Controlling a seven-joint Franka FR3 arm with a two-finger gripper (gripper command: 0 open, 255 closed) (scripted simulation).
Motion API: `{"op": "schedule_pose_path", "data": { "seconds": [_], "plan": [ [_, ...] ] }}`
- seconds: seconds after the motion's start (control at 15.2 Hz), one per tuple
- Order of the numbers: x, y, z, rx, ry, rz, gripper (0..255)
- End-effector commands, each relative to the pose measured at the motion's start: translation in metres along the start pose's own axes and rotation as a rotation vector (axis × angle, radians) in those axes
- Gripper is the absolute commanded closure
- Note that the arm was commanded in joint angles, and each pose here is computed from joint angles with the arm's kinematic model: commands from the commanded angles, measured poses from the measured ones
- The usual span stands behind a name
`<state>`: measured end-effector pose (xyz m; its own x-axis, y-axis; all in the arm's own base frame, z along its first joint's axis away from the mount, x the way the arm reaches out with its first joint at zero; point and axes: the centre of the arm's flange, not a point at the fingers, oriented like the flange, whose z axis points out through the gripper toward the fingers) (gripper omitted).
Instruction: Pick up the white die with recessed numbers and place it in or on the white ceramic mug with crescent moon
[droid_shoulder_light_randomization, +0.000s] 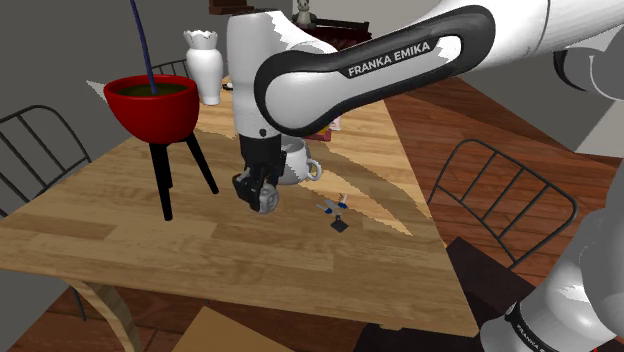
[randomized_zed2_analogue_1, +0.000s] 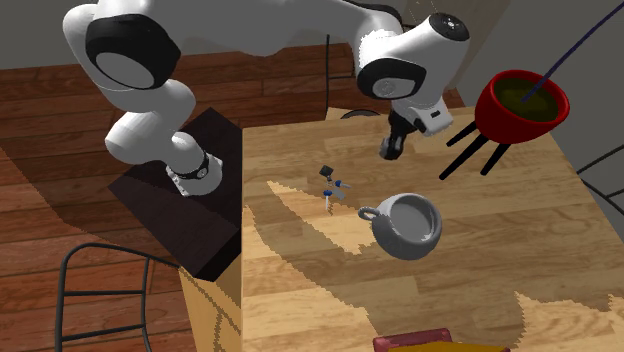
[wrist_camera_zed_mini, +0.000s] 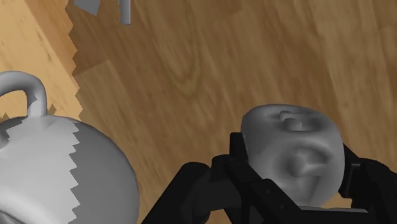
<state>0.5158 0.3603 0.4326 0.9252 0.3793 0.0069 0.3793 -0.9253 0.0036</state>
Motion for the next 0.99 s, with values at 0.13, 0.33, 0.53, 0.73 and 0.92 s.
{"op": "schedule_pose_path", "data": {
  "seconds": [0.13,0.33,0.53,0.73,0.92],
  "plan": [
    [0.0,-0.001,-0.021,0.0,0.0,0.0,255],
    [0.0,-0.001,-0.037,0.0,0.0,0.0,255],
    [0.0,-0.001,-0.053,0.0,0.0,0.0,255],
    [-0.001,-0.001,-0.058,0.0,0.0,0.0,255],
    [0.017,0.004,-0.04,0.0,0.0,0.012,0]
  ]
}}
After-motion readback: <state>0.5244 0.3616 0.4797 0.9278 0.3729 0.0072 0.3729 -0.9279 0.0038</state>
